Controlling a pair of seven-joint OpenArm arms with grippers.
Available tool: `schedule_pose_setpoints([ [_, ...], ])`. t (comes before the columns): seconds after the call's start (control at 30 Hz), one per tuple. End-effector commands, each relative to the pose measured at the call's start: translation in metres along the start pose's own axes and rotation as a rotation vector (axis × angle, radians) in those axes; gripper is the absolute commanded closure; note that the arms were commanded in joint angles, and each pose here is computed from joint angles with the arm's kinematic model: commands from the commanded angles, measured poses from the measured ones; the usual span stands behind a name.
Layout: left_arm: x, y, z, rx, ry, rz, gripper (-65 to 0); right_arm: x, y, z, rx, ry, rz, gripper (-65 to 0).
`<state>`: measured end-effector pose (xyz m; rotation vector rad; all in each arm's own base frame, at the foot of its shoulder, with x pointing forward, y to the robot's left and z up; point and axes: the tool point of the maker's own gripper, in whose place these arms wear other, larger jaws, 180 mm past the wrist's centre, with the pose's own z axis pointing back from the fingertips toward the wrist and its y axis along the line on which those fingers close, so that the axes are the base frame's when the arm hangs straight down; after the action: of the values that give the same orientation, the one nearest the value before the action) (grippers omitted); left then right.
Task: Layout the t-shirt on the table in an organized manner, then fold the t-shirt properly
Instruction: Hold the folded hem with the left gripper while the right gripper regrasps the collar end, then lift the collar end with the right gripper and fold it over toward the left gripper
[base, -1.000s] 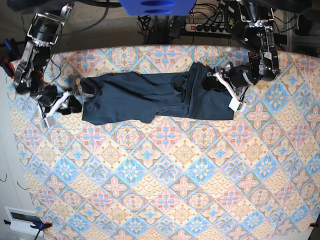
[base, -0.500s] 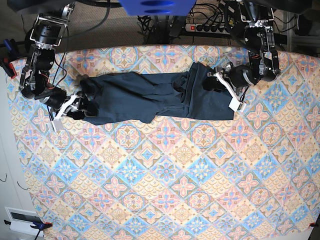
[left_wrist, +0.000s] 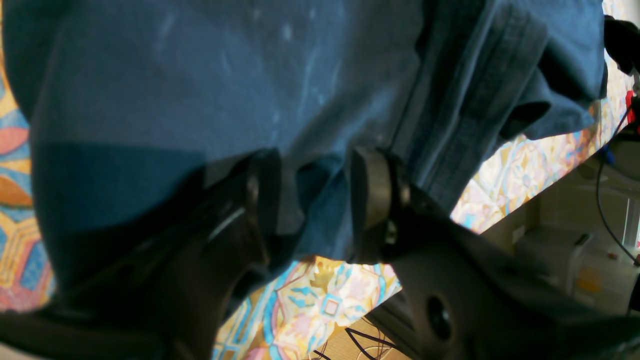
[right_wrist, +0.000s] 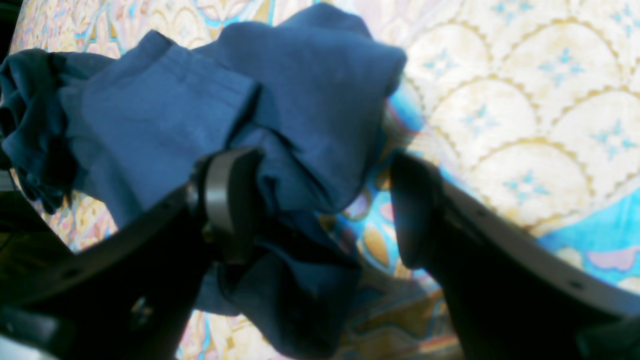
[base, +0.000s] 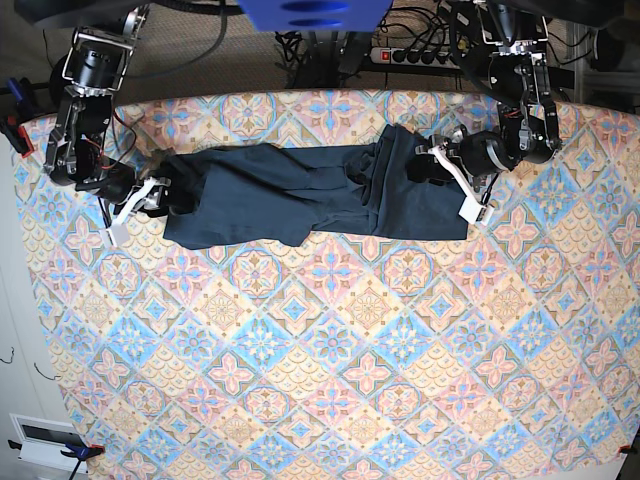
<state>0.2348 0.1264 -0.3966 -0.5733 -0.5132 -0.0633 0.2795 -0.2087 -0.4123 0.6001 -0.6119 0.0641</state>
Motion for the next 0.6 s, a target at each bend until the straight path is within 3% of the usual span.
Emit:
schedule_pose_setpoints([
  [0.0,0.011,-0.003,0.004,-0.011,-0.035,-0.021,-21.4,0.009,0.001,0.005,0.004,-0.018,0.024,-39.6],
  [0.17,0.012,-0.003,0.004,-0.011,-0.039,-0.021,-21.4,-0.02,0.018,-0.01,0.05,0.063,0.031,-39.6],
  [0.37,0.013,-0.003,0.004,-0.012,-0.039,-0.021,-21.4,-0.025,0.039,-0.027,0.104,0.056,0.01,-38.7],
  [0.43,0.013,-0.003,0.004,-0.012,-0.039,-0.021,-21.4,-0.024,0.039,-0.027,0.104,0.053,0.011,-33.0],
  [0.57,0.02,-0.003,0.005,-0.012,-0.079,-0.023,-21.3,-0.02,0.037,-0.027,0.1,0.043,0.006,-9.6],
])
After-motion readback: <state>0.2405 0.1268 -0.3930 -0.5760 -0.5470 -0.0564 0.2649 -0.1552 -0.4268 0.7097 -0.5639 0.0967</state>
